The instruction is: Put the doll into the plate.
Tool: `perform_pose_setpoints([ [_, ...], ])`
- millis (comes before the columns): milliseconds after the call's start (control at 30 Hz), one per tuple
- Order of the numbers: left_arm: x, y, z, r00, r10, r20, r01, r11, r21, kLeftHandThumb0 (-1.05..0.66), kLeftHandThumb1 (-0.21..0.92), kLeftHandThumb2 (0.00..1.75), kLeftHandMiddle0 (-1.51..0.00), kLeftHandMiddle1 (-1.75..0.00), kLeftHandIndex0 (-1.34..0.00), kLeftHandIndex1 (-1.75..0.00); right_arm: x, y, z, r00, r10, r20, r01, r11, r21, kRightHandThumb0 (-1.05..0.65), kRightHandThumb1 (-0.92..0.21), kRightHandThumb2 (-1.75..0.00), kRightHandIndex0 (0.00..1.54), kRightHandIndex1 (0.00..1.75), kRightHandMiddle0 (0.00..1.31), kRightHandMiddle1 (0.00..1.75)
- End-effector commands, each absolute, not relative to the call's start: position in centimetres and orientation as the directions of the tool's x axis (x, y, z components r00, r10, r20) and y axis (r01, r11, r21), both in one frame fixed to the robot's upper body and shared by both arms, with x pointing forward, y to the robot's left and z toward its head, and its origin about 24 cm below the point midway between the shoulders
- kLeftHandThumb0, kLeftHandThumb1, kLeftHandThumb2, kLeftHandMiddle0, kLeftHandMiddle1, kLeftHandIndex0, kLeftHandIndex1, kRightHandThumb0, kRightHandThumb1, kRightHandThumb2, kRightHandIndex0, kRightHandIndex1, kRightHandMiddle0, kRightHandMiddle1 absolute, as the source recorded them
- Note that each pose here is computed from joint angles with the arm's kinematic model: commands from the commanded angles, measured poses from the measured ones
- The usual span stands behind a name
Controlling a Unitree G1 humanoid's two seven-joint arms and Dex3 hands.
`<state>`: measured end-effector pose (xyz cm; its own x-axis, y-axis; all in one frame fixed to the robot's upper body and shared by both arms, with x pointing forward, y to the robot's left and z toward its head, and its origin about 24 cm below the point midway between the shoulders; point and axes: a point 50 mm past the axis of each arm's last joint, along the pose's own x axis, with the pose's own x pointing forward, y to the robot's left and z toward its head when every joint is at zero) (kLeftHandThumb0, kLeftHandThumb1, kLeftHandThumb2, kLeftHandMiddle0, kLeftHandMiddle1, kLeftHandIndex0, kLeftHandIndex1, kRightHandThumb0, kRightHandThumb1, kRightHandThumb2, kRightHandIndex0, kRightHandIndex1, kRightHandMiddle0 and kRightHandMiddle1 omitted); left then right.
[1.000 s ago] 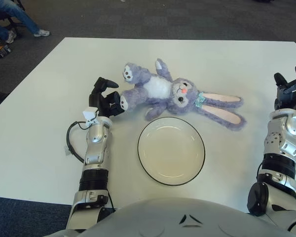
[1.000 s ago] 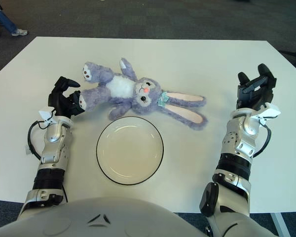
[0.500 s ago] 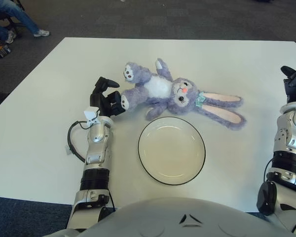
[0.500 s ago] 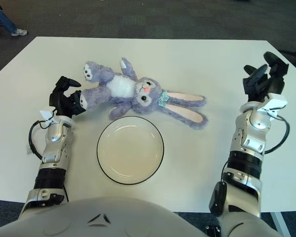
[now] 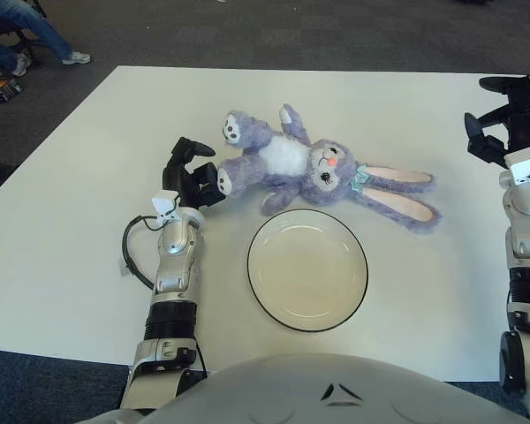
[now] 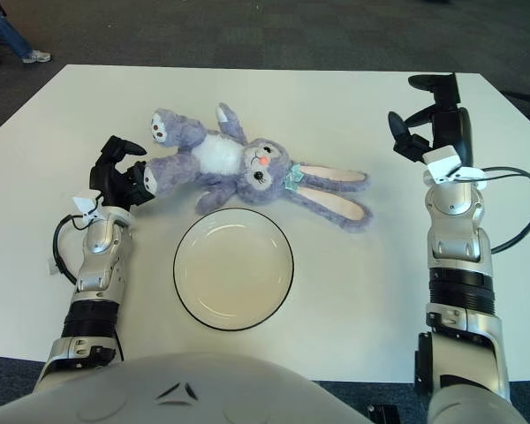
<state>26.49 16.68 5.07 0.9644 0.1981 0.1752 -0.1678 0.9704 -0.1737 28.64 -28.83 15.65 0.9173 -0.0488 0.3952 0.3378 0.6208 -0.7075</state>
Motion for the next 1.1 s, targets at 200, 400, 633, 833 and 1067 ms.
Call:
perform_pose_setpoints([
  [200, 24.4, 16.0, 0.8, 0.979, 0.206, 0.002, -0.203, 0.963, -0.175, -0.46, 0.38, 1.24, -1.28, -1.75, -0.56, -1.75, 28.5, -28.6, 16.3, 0.943, 0.136, 0.304, 0.22, 0.432, -0.875, -1.03, -0.92, -0.48, 0.7, 1.75, 0.0, 0.75],
  [400, 24.5, 15.9, 0.9, 0.979, 0.203, 0.008, -0.199, 0.965, -0.17, -0.46, 0.38, 1.24, -1.28, -1.75, -0.56, -1.75, 28.6, -27.1, 16.7, 0.935, 0.221, 0.276, 0.182, 0.368, -0.912, -1.05, -0.92, -0.55, 0.13, 0.78, 0.0, 0.41],
  [633, 24.5, 15.8, 0.9, 0.98, 0.2, 0.008, -0.196, 0.966, -0.167, -0.46, 0.38, 1.23, -1.28, -1.75, -0.56, -1.75, 28.4, -26.6, 17.2, 0.933, 0.263, 0.247, 0.176, 0.265, -0.948, -1.05, -0.92, -0.62, 0.01, 0.21, 0.0, 0.17],
  [833, 24.5, 15.7, 0.9, 0.98, 0.201, 0.011, -0.196, 0.966, -0.166, -0.45, 0.39, 1.22, -1.28, -1.75, -0.55, -1.75, 28.5, -26.1, 17.1, 0.935, 0.293, 0.202, 0.128, 0.254, -0.959, -1.05, -0.92, -0.61, 0.0, 0.16, 0.0, 0.11],
  [1067, 24.5, 15.6, 0.9, 0.98, 0.198, 0.016, -0.192, 0.968, -0.163, -0.45, 0.4, 1.21, -1.27, -1.75, -0.54, -1.75, 28.3, -23.6, 16.7, 0.917, 0.377, 0.129, 0.038, 0.241, -0.97, -1.05, -0.92, -0.59, 0.02, 0.14, 0.0, 0.13],
])
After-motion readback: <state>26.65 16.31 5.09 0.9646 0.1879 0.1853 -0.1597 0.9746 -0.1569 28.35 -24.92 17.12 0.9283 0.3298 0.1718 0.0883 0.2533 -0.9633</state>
